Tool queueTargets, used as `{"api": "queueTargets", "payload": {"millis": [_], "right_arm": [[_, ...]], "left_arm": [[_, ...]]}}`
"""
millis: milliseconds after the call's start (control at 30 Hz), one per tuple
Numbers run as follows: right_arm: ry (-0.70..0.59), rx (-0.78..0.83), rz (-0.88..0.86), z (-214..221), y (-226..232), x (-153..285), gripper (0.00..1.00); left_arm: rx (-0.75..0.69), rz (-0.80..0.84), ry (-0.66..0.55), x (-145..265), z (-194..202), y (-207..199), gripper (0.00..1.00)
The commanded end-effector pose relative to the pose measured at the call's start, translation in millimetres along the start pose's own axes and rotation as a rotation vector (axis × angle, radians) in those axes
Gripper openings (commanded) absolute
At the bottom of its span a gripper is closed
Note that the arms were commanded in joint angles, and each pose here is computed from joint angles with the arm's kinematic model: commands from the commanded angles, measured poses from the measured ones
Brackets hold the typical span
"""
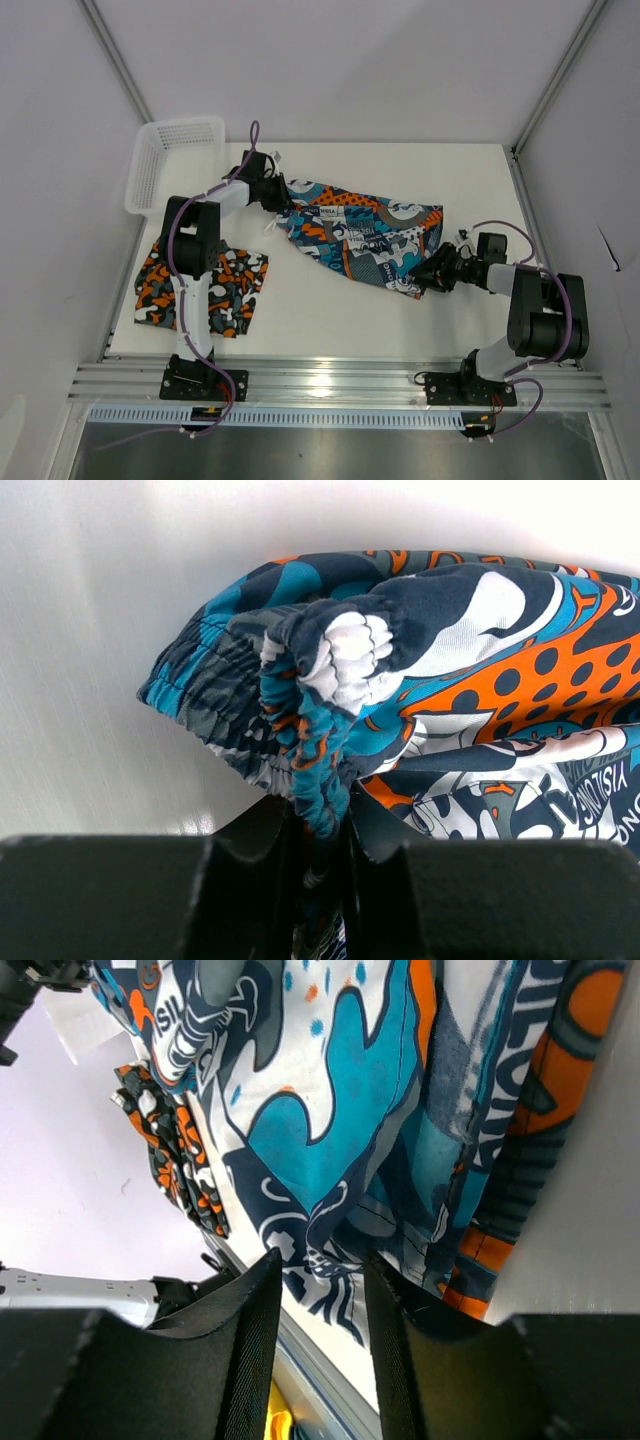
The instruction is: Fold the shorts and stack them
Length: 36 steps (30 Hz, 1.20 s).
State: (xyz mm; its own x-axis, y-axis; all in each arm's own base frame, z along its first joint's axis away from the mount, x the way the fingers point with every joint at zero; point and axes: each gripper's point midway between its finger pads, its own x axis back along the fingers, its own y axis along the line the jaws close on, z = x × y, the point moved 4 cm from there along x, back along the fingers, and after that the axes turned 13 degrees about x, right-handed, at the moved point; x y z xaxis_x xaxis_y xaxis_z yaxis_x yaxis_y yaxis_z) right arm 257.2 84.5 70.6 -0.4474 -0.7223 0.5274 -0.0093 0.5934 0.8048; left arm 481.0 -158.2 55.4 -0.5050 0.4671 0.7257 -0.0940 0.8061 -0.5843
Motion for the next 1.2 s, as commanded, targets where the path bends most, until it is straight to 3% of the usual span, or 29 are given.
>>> {"api": "queueTargets", "payload": {"millis": [0, 467, 833, 900, 1033, 1167], "right_arm": [[-0.045, 0.058, -0.057, -16.7, 10.6, 2.6, 0.40], [-0.074, 0.057, 0.008, -21.0, -3.1, 5.3, 0.41], [-0.048, 0.032, -0.078, -18.4, 0.7, -9.7, 0.40], [-0.038, 0.040, -0.088, -16.2, 3.5, -12.1, 0.36], [-0.018, 0.014, -0.087, -1.2, 2.1, -10.0, 0.00], [-0.051, 0.023, -0.036, 11.8, 7.4, 2.7, 0.00]], "left_arm": [[0.000, 0.013, -0.022, -2.4, -8.3, -0.1, 0.20], [-0.001, 0.015, -0.020, -3.1, -8.2, -0.1, 0.21], [-0.004, 0.019, -0.020, -2.9, -8.7, -0.9, 0.21], [-0.004, 0.018, -0.019, -2.9, -8.5, -0.7, 0.21], [0.002, 0.015, -0.016, -3.6, -7.9, 0.8, 0.21], [0.005, 0.015, -0.015, -4.2, -8.7, 1.2, 0.21]]}}
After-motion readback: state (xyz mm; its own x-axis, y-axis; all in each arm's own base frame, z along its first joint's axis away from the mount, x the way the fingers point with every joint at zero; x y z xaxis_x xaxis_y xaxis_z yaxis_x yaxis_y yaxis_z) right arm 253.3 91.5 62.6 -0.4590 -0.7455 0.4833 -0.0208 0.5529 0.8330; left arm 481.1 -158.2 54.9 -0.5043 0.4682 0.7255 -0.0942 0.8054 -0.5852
